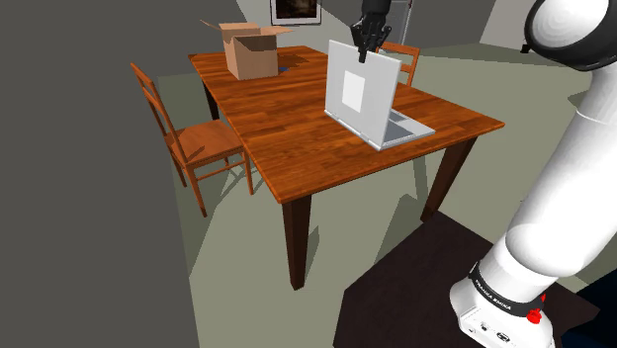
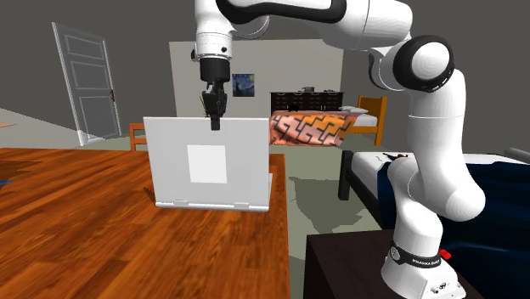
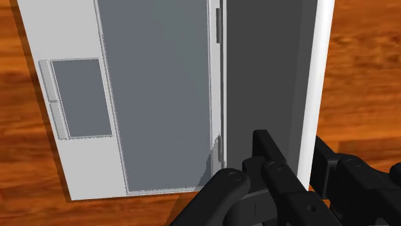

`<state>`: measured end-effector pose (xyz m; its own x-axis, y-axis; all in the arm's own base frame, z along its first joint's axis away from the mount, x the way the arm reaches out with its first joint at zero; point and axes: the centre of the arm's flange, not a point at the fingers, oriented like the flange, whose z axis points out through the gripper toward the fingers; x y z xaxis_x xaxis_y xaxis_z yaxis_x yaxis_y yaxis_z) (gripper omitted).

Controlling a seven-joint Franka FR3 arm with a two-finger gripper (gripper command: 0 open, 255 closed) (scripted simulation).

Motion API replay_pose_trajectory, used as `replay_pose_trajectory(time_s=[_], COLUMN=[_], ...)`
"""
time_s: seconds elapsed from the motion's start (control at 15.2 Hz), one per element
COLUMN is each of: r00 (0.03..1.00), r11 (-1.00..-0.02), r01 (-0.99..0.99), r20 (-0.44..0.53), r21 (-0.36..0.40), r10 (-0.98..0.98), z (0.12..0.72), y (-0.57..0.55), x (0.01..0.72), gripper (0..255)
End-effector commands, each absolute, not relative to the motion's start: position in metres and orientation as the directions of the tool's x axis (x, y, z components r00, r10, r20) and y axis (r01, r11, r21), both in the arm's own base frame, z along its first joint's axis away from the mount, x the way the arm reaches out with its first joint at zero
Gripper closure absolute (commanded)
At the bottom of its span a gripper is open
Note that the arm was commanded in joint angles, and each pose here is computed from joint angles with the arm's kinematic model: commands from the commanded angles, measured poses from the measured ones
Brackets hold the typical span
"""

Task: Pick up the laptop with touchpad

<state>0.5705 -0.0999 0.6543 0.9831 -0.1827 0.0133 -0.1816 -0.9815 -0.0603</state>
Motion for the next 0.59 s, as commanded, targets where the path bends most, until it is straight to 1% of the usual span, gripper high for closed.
replay_pose_trajectory(time_s=[0.0, 0.53], r00=[0.983, 0.983], r11=[-0.982, -0.982], r01=[-0.180, -0.180], r20=[0.013, 0.013], r21=[-0.061, -0.062], r10=[-0.181, -0.182], z=[0.654, 0.691], y=[-0.099, -0.100], x=[0.571, 0.571], gripper=[255, 255])
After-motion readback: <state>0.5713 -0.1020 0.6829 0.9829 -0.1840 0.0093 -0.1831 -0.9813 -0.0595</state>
